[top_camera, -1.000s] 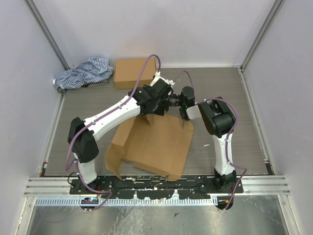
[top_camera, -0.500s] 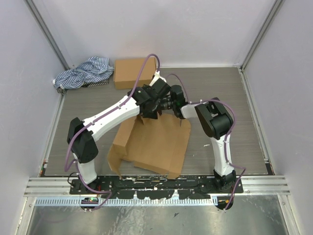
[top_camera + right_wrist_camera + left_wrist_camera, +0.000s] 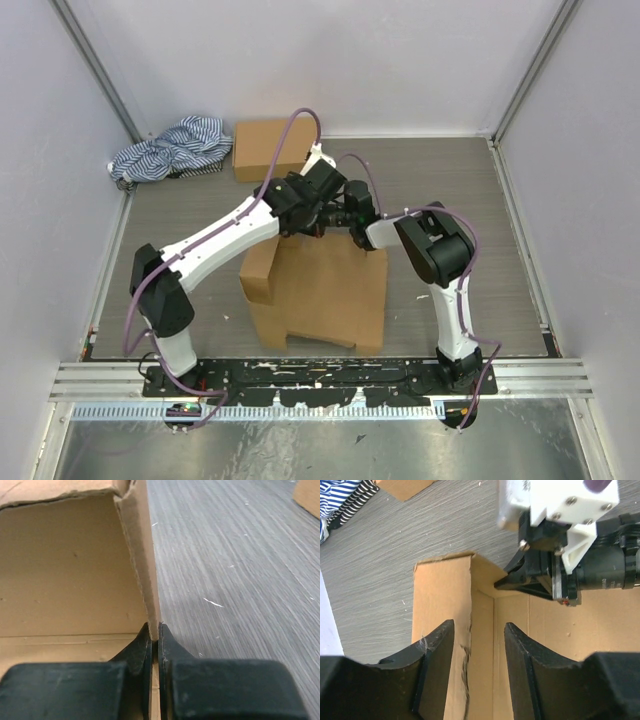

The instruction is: Fold the paper box

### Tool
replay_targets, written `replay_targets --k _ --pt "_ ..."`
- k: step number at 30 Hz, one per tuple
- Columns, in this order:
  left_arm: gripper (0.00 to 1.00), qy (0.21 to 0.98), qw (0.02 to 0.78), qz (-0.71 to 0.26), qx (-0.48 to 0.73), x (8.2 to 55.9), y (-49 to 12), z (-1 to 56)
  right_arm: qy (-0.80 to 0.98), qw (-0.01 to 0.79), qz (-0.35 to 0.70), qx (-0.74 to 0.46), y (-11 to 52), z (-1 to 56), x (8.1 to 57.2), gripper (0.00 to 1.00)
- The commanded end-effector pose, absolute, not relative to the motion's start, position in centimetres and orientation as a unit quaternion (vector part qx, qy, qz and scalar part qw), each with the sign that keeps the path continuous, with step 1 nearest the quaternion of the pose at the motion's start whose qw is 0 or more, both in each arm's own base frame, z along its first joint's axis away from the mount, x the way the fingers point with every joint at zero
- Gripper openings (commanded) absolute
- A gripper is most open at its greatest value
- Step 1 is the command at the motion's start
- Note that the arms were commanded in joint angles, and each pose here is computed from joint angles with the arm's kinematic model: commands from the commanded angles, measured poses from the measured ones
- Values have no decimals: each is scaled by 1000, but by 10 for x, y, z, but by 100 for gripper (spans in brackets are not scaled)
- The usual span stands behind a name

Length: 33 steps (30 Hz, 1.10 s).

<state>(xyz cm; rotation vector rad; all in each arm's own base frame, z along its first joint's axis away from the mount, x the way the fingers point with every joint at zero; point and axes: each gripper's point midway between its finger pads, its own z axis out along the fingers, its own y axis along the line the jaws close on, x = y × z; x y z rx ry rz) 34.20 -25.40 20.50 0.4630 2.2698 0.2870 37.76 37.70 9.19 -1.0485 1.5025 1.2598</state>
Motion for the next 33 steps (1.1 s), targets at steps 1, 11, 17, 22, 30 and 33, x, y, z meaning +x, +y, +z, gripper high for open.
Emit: replay_targets --k 1,11,17,22,30,33 --pt "53 884 434 96 144 338 -239 245 627 516 451 -370 365 142 403 1" --pt "56 838 540 53 60 314 -188 365 802 437 302 -272 317 143 403 1" --pt "54 879 475 -33 -17 327 -152 354 909 320 220 -152 269 132 368 1" --pt "53 911 401 -51 -77 338 -120 308 943 227 210 -124 251 112 325 1" --pt "54 926 337 -78 -153 320 -78 244 959 202 183 -73 203 99 314 1" --pt "54 929 320 -86 -164 309 -74 226 969 179 155 -65 184 85 312 1"
